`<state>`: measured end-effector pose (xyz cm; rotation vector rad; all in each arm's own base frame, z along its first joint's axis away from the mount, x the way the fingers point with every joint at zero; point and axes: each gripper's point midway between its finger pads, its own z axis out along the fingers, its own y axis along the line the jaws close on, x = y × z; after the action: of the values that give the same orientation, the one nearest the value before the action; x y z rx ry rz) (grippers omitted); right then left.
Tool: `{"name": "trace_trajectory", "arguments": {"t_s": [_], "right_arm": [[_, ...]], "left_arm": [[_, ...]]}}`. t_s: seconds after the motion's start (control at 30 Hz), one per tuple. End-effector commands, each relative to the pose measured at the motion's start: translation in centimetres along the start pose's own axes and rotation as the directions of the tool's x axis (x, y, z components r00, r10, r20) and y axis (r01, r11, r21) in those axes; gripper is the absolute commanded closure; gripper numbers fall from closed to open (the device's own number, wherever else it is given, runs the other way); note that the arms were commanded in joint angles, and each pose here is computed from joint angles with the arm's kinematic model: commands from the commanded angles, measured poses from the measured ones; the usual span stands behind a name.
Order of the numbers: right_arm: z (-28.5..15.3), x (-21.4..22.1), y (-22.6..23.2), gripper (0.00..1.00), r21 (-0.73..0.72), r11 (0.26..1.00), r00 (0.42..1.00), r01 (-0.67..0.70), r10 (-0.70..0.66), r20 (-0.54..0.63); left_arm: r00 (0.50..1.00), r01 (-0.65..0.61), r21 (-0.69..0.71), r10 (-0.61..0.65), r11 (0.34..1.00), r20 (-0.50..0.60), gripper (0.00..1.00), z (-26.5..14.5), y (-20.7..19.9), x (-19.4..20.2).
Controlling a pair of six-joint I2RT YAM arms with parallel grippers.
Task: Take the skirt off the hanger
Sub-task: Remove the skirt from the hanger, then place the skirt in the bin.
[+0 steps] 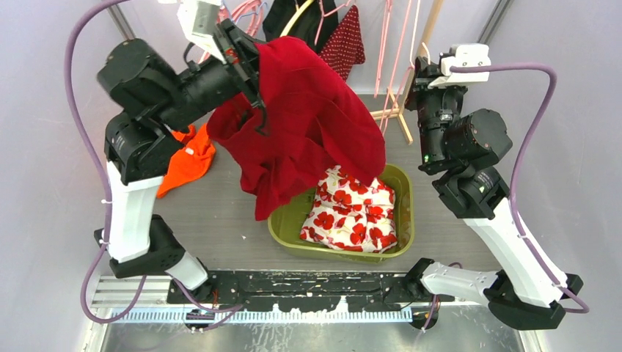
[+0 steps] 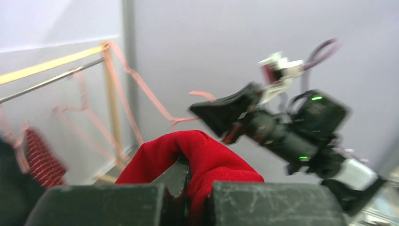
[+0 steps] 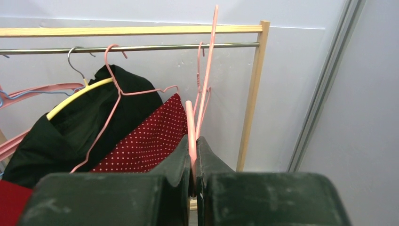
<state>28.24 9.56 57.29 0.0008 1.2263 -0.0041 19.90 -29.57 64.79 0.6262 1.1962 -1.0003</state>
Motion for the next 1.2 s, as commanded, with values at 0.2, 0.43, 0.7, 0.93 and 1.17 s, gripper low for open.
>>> {"name": "trace_trajectory", "arguments": {"t_s": [0.2,0.43,0.7,0.93,1.17], "right_arm": [[-0.6,-2.5,-2.0,0.99,0.057,0.997,0.995,-0.059,0.054,0.081],[-0.7,-2.6,-2.3,0.99,0.060,0.997,0.996,-0.047,0.042,0.081],[-0.8,-2.5,-2.5,0.99,0.066,0.997,0.996,-0.042,0.037,0.082],[-1.2,-2.0,-2.9,0.99,0.077,0.997,0.997,-0.032,0.026,0.070],[-1.1,-1.5,-2.7,0.99,0.074,0.997,0.998,-0.030,0.026,0.059]], "left_arm": [[0.973,0.034,0.351,-0.111,0.936,0.201,1.00,-0.9,-6.8,-6.4],[0.987,0.013,0.256,-0.053,0.967,0.151,1.00,0.5,-4.7,-4.1],[0.999,0.029,0.192,-0.031,0.981,0.010,1.00,2.4,-2.7,1.1],[0.959,-0.017,0.005,0.018,1.000,-0.283,1.00,2.2,2.2,12.6],[0.845,-0.033,-0.167,-0.062,0.985,-0.531,1.00,-2.7,6.2,24.3]]}}
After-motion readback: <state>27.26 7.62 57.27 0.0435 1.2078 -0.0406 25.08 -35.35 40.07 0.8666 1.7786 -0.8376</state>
